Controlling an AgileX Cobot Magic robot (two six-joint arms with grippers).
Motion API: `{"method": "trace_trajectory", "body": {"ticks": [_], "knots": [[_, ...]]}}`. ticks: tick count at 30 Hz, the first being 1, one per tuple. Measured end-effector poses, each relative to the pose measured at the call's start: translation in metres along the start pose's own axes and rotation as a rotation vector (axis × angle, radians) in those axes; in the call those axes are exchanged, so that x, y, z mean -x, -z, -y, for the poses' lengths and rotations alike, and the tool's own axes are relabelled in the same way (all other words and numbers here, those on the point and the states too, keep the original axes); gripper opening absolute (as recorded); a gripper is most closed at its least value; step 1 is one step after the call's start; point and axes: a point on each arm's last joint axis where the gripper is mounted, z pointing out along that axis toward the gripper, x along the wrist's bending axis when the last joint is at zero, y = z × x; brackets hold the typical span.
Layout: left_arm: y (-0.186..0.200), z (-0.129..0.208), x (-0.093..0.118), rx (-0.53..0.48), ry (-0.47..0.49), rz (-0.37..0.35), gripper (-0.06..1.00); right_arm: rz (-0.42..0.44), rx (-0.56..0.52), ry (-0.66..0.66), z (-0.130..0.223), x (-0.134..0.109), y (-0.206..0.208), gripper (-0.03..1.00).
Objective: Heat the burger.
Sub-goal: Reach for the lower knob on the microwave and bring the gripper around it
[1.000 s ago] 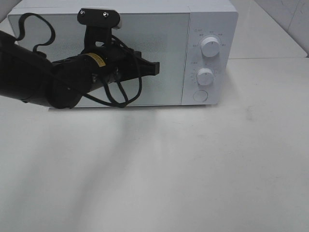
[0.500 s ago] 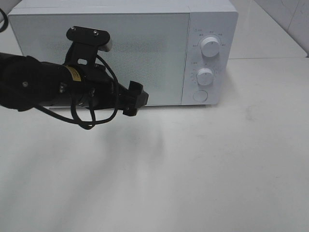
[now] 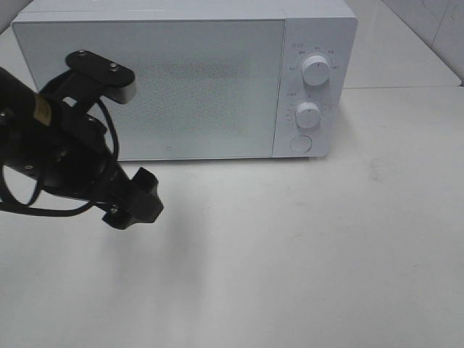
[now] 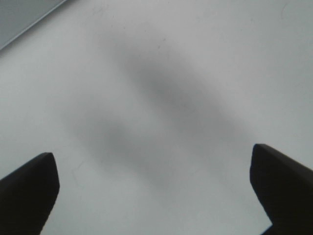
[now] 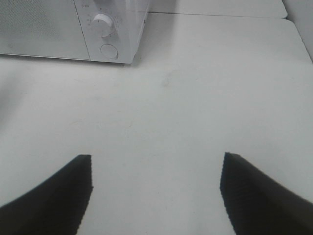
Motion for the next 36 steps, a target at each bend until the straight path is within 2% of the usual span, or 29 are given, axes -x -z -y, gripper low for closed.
{"method": "trace_trajectory", "body": {"ticks": [1, 3, 4, 6, 7, 9, 10, 12, 13, 15, 17, 18, 24, 30, 32, 36], "knots": [[0.0, 0.0, 0.0, 0.0, 0.0, 0.0, 0.99, 0.0, 0.0, 0.0, 0.0, 0.0, 0.0, 0.72], [0.014, 0.008, -0.011, -0.059, 0.083, -0.016, 0.99, 0.0, 0.0, 0.0, 0.0, 0.0, 0.0, 0.72], [0.014, 0.008, -0.011, -0.059, 0.083, -0.016, 0.99, 0.0, 0.0, 0.0, 0.0, 0.0, 0.0, 0.72], [0.032, 0.017, -0.027, -0.1, 0.169, -0.041, 0.99, 0.0, 0.0, 0.0, 0.0, 0.0, 0.0, 0.72], [0.032, 0.017, -0.027, -0.1, 0.169, -0.041, 0.99, 0.0, 0.0, 0.0, 0.0, 0.0, 0.0, 0.72], [0.05, 0.027, -0.047, -0.132, 0.258, -0.074, 0.99, 0.0, 0.0, 0.0, 0.0, 0.0, 0.0, 0.72], [0.05, 0.027, -0.047, -0.132, 0.258, -0.074, 0.99, 0.0, 0.0, 0.0, 0.0, 0.0, 0.0, 0.72], [0.077, 0.045, -0.069, -0.17, 0.374, -0.116, 0.99, 0.0, 0.0, 0.0, 0.0, 0.0, 0.0, 0.72], [0.077, 0.045, -0.069, -0.17, 0.374, -0.116, 0.99, 0.0, 0.0, 0.0, 0.0, 0.0, 0.0, 0.72], [0.097, 0.059, -0.082, -0.177, 0.453, -0.15, 0.99, 0.0, 0.0, 0.0, 0.0, 0.0, 0.0, 0.72], [0.103, 0.063, -0.086, -0.177, 0.475, -0.161, 0.99, 0.0, 0.0, 0.0, 0.0, 0.0, 0.0, 0.72], [0.116, 0.073, -0.091, -0.172, 0.52, -0.181, 0.99, 0.0, 0.0, 0.0, 0.0, 0.0, 0.0, 0.72], [0.147, 0.09, -0.089, -0.124, 0.584, -0.221, 0.99, 0.0, 0.0, 0.0, 0.0, 0.0, 0.0, 0.72], [0.171, 0.102, -0.077, -0.081, 0.564, -0.264, 0.99, 0.0, 0.0, 0.0, 0.0, 0.0, 0.0, 0.72], [0.184, 0.109, -0.07, -0.036, 0.548, -0.296, 0.99, 0.0, 0.0, 0.0, 0.0, 0.0, 0.0, 0.72], [0.197, 0.115, -0.061, 0.028, 0.537, -0.315, 0.99, 0.0, 0.0, 0.0, 0.0, 0.0, 0.0, 0.72]]}}
